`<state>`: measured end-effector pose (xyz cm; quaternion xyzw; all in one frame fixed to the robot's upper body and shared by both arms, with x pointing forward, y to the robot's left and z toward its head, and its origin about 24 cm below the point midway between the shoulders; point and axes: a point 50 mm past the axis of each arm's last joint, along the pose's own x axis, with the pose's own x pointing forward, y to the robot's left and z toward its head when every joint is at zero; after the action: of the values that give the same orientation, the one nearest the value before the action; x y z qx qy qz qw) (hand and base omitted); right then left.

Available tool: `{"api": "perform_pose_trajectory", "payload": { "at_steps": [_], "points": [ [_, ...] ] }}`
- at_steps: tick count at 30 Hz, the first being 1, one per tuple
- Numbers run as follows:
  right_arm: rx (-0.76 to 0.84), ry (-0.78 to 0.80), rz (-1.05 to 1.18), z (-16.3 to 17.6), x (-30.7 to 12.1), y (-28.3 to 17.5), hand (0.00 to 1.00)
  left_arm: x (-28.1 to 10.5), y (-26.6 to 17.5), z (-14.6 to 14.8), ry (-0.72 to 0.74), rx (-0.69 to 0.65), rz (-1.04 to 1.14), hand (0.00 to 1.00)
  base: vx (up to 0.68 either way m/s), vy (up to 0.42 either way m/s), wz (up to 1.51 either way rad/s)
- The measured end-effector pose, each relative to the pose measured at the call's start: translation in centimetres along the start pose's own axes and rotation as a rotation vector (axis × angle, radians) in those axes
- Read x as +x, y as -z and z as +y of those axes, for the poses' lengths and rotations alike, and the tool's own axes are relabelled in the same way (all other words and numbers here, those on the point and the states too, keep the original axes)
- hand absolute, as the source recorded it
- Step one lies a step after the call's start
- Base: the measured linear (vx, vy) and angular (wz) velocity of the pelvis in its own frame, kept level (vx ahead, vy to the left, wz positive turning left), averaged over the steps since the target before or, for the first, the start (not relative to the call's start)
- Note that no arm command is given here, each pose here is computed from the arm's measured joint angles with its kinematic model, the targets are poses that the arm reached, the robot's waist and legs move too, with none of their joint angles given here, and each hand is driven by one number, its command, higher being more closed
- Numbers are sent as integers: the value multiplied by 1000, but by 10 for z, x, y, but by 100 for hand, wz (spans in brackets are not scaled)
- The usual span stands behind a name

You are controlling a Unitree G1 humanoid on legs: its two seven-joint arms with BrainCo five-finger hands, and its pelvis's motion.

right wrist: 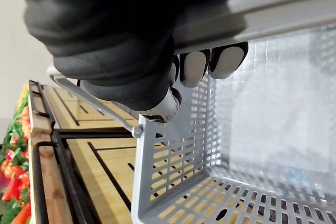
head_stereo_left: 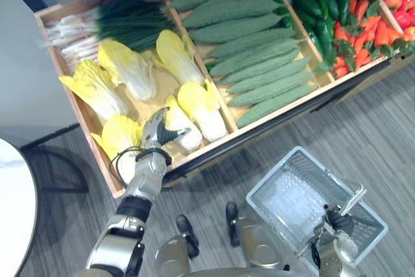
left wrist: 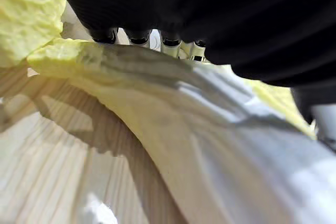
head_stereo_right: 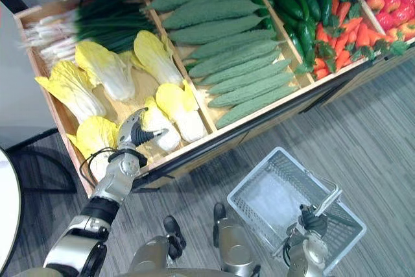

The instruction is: Pick vegetable in the basket

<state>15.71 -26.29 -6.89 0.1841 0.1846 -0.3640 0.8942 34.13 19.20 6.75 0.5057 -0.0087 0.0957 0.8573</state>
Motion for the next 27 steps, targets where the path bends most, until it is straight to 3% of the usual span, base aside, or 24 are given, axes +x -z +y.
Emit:
{"api": "perform_pose_trajectory", "payload": {
  "at_steps": [8,16,27],
  "points": [
    [10,-47,-37,9,1,-9,100,1,4,4,-7,-118,39,100,29,-6,0],
    [2,-48,-39,10,1,-9,100,-31,6,-2,-27,-230,28,100,20,2,7],
    [7,13,-30,-6,0,-6,100,-71,-21,12,-179,-593,-73,100,15,5,4]
  ]
}}
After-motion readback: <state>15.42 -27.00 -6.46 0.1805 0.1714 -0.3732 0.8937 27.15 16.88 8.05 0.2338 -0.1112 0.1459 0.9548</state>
